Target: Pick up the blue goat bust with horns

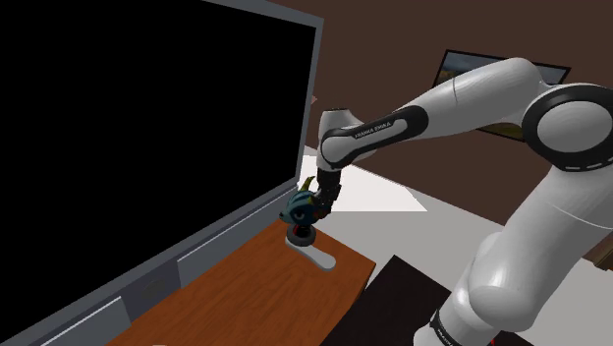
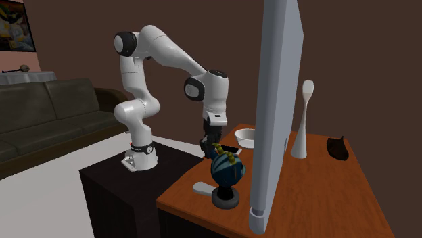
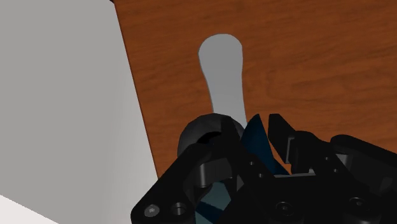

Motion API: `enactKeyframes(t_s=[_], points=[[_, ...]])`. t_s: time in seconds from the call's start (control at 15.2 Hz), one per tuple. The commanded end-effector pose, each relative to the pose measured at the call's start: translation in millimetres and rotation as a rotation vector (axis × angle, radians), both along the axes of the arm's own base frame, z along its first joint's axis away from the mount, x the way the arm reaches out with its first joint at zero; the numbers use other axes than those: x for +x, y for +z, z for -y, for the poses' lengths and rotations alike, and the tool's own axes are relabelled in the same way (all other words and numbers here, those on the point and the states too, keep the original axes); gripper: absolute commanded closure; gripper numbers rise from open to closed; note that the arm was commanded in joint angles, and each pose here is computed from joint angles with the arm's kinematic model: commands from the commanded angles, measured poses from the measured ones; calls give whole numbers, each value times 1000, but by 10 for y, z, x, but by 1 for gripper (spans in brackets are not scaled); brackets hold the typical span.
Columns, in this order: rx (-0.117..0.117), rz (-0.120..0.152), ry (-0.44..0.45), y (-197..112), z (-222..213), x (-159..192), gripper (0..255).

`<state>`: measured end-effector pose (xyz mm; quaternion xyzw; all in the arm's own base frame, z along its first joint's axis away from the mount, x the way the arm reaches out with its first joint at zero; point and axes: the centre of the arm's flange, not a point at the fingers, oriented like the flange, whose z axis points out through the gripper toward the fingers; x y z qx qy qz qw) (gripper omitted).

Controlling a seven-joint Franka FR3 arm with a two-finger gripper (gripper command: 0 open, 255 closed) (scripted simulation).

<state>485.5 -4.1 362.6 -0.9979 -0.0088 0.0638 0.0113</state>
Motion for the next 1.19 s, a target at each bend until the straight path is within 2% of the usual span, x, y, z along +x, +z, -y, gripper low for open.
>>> enactKeyframes(t_s=[0.0, 0.99, 1.12], points=[[0, -1, 0, -11, 3, 2, 255], [0, -1, 0, 781, 3, 2, 255], [0, -1, 0, 789, 3, 2, 255]])
